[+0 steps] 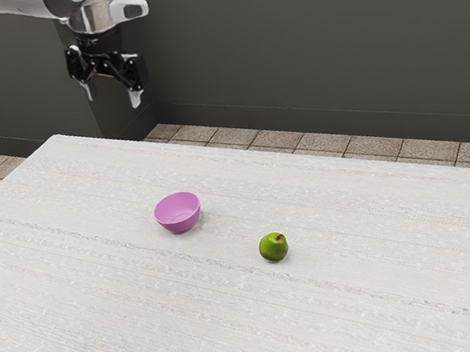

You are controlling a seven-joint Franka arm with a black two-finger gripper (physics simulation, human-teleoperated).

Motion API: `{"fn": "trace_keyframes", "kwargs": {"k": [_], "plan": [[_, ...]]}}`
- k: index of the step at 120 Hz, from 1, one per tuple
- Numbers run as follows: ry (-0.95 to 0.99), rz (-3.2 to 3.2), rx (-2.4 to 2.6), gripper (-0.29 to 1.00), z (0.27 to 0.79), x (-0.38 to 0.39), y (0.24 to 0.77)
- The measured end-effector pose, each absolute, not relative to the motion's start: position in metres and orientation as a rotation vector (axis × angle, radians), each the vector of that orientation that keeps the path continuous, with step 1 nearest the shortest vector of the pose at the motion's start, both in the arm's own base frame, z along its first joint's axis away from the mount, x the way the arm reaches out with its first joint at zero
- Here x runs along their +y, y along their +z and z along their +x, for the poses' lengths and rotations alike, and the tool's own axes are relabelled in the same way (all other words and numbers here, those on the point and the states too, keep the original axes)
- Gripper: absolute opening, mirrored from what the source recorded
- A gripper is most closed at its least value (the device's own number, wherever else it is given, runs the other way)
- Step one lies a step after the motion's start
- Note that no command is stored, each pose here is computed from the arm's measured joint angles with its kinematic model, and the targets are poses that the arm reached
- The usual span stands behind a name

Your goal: Place the pear in the bowl.

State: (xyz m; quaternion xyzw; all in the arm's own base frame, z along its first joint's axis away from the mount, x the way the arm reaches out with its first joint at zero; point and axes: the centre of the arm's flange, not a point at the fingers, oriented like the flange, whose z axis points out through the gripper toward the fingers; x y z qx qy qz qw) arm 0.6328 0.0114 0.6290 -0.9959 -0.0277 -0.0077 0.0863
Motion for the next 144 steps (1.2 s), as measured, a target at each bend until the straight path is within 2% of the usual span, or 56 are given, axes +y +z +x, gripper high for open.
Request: {"fn": "trace_keyframes", "kwargs": {"k": [11,47,106,121,144], "plan": [[-0.002,-2.973,-0.069,0.7,0.634,0.009,0.614],[0.044,-2.996,0.078,0.7,0.635,-0.035,0.498],[0.05,-3.278,0.117,0.7,0.627,-0.093,0.411],[0.12,-3.311,0.216,0.7,0.618,-0.104,0.38],[0.108,-3.319,0.433,0.7,0.619,-0.137,0.363]]}}
